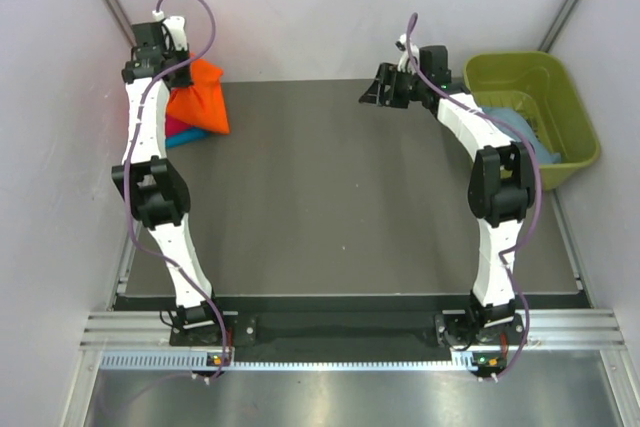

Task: Fold and stack the t-shirts
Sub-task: Neatly place the folded tshirt to the corner

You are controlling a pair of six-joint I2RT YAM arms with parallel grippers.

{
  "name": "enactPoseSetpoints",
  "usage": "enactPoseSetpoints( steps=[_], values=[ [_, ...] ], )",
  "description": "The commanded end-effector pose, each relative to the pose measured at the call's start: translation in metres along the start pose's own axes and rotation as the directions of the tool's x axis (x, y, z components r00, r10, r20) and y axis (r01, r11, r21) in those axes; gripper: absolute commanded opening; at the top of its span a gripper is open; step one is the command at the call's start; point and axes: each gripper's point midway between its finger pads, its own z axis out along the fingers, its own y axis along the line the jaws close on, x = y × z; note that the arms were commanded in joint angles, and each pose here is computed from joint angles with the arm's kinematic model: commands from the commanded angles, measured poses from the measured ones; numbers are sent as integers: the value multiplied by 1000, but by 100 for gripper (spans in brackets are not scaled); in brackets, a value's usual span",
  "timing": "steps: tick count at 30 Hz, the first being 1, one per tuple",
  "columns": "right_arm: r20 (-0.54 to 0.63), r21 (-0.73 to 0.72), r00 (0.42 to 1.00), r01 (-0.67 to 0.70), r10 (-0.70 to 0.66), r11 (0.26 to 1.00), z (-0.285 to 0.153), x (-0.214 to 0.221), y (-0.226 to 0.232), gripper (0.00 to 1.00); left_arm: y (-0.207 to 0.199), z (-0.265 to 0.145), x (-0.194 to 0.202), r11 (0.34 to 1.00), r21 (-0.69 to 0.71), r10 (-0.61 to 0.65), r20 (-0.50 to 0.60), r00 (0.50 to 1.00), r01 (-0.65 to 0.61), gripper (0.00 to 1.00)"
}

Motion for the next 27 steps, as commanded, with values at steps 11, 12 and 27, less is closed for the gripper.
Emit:
enactPoseSetpoints(
  steps=[11, 12, 27],
  values=[
    [40, -31, 999, -12, 13, 999, -4, -10, -6, 72, 67, -48, -71, 911, -407, 145, 163, 976, -67, 0],
    [37, -29, 999, -13, 14, 999, -4, -9, -6, 72, 69, -45, -70, 904, -421, 150, 158, 976, -71, 0],
    [26, -16, 1000, 0, 1, 1000, -3, -2, -9, 72, 102, 11, -35, 813, -562, 207, 34, 978, -153, 0]
  ],
)
